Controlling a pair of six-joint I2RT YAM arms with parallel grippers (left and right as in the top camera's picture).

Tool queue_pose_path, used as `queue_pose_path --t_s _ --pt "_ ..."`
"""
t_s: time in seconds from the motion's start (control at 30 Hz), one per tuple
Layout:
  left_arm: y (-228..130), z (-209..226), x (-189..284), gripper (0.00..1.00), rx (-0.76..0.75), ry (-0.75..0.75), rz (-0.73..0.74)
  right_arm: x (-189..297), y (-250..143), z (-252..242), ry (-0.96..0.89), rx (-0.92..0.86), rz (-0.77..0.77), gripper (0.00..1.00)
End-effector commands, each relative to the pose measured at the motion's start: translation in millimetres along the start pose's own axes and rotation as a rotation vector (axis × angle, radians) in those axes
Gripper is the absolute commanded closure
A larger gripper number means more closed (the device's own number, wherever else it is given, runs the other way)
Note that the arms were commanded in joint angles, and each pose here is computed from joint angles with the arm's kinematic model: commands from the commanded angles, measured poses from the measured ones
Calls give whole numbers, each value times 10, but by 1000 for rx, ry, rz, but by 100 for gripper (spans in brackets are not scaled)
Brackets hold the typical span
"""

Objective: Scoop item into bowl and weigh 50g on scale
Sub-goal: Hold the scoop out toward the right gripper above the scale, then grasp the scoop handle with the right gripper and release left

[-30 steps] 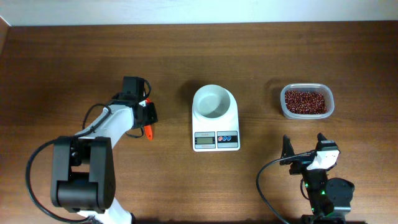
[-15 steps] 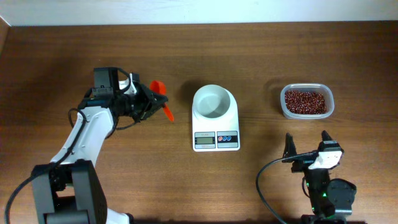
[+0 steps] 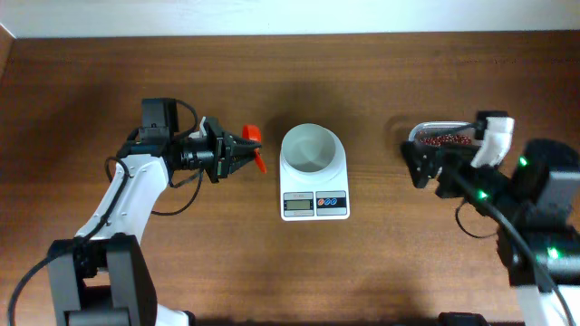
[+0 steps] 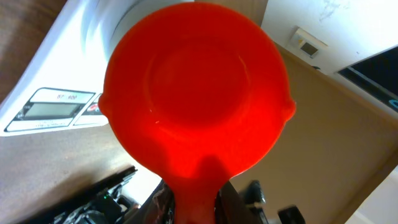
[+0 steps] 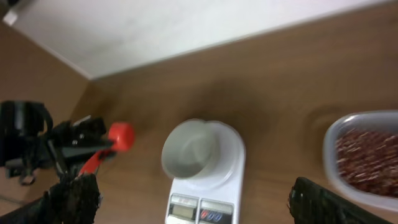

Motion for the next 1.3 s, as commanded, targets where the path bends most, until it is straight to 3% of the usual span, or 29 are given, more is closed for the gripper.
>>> queue_pose_path --t_s 0.0,0.07,0.1,0.23,0.4,0.47,0.53,0.57,0.67,0.7,0.73,0.87,0.97,1.13,1.27 --pt "-69 -45 -16 100 4 -7 24 -187 -67 134 196 -55 104 25" --pt "-70 -45 -17 100 4 -7 25 -312 -145 235 179 -30 148 35" --pt "-70 -45 -17 95 4 -7 25 -366 -185 334 158 -13 165 35" --pt "-84 -46 -32 100 63 -4 32 -615 -348 703 53 73 204 34" --pt "-236 -18 -248 100 109 53 63 -1234 -749 1354 229 203 306 36" --pt "-239 -19 -252 100 147 55 63 -1284 -651 1485 155 243 362 37" --pt "-203 -9 -253 100 181 63 28 -1254 -426 1557 80 271 394 27" --pt "-201 -8 -253 100 220 64 26 -1281 -395 1580 76 271 405 5" --pt "-200 -8 -253 100 254 65 24 -1387 -402 1624 109 266 395 0" --pt "-200 -7 -253 100 258 65 23 -1449 -446 1603 95 243 413 28" --pt "-199 -7 -253 100 261 65 22 -1524 -504 1577 70 181 436 37" --pt "-164 9 -263 100 257 76 -15 -1828 -713 1637 37 126 461 45" --pt "-165 8 -263 100 256 75 -15 -2034 -818 1594 -6 104 462 46" --pt "-165 8 -264 100 257 75 -14 -2078 -830 1594 -4 104 458 69" --pt "-174 5 -264 100 257 74 -6 -2086 -815 1601 -7 79 448 80"
Point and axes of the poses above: each gripper's point midway between its finger pads, its own x axis back along the fingers, its own z axis along the line the jaws close on, y = z × x, the point moved 6 cm from there along x, back along the fingers, and after that the axes turned 8 degrees about x, right-handed, at the moved point
